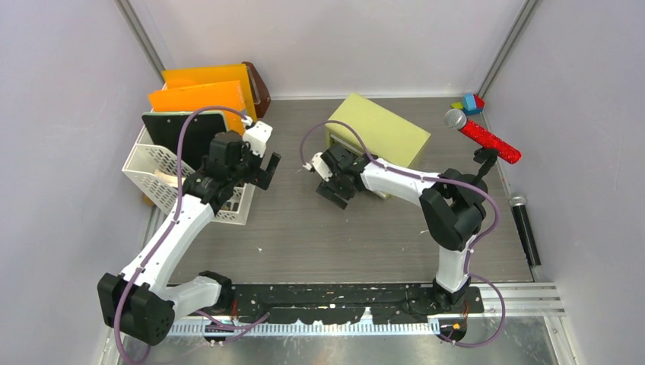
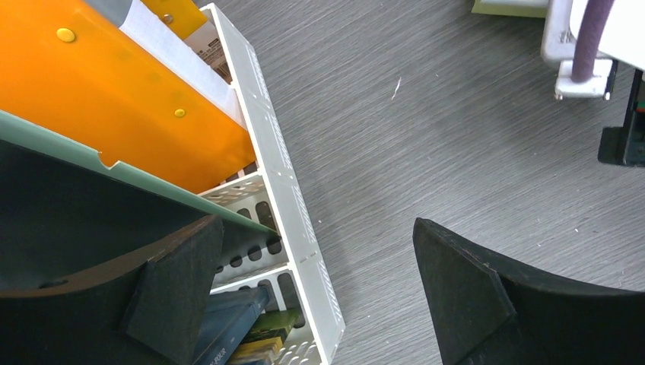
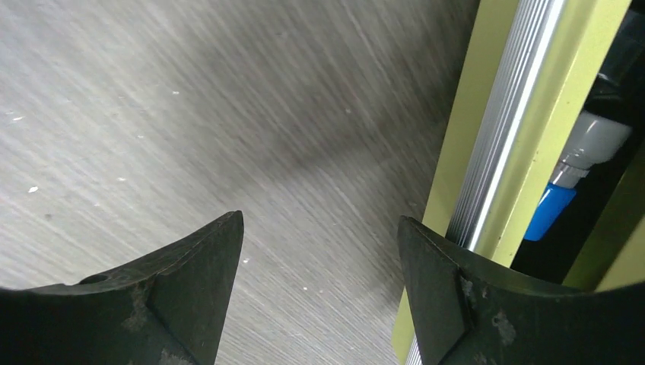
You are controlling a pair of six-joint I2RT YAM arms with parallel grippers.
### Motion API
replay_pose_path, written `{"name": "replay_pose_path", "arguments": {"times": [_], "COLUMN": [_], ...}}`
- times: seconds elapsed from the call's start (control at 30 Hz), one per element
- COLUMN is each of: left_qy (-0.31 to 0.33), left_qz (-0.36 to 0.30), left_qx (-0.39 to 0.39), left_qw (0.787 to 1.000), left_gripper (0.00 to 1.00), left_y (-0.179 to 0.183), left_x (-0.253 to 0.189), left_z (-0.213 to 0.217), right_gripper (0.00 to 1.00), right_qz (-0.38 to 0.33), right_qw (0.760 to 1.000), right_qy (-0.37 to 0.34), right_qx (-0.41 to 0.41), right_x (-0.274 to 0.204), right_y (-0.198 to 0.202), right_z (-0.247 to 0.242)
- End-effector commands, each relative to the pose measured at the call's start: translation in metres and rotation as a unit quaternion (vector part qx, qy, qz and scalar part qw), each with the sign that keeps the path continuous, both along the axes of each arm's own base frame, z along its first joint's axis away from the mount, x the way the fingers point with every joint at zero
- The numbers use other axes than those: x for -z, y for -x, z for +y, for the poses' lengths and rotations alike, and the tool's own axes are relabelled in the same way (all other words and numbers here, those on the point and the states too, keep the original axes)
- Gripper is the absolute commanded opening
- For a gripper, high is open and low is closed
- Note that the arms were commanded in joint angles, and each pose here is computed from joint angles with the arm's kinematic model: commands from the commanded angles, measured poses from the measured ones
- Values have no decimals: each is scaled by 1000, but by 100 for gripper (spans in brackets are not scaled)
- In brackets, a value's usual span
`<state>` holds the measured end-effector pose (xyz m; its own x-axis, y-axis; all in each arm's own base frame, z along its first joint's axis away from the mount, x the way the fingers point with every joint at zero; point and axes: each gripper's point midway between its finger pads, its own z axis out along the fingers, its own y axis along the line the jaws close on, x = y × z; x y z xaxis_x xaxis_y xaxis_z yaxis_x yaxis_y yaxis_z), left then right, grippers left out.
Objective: Organize the desk
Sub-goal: Close the drawer in the storage box.
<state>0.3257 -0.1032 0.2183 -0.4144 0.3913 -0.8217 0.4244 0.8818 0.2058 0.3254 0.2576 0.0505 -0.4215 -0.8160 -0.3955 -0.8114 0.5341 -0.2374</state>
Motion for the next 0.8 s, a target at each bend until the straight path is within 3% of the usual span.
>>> {"name": "replay_pose_path", "arguments": {"times": [0.0, 0.37, 0.77], "left_qy": [8, 4, 3], "left_qz": [-38, -42, -45], "left_qx": [-9, -11, -11], "left_qw": [999, 999, 999], "left_gripper": [100, 100, 100], "left_y": [-4, -5, -6], "left_x": [-18, -19, -17], "left_z": [4, 5, 5], "right_gripper": [80, 80, 81], "right_qz": [-48, -62, -14], "right_qw": [998, 996, 995], "right_qy": [10, 44, 85], "right_qx": [35, 55, 44], "right_x": [-14, -15, -6], "right_y": [-33, -51, -12], "right_z": [-9, -40, -93]}}
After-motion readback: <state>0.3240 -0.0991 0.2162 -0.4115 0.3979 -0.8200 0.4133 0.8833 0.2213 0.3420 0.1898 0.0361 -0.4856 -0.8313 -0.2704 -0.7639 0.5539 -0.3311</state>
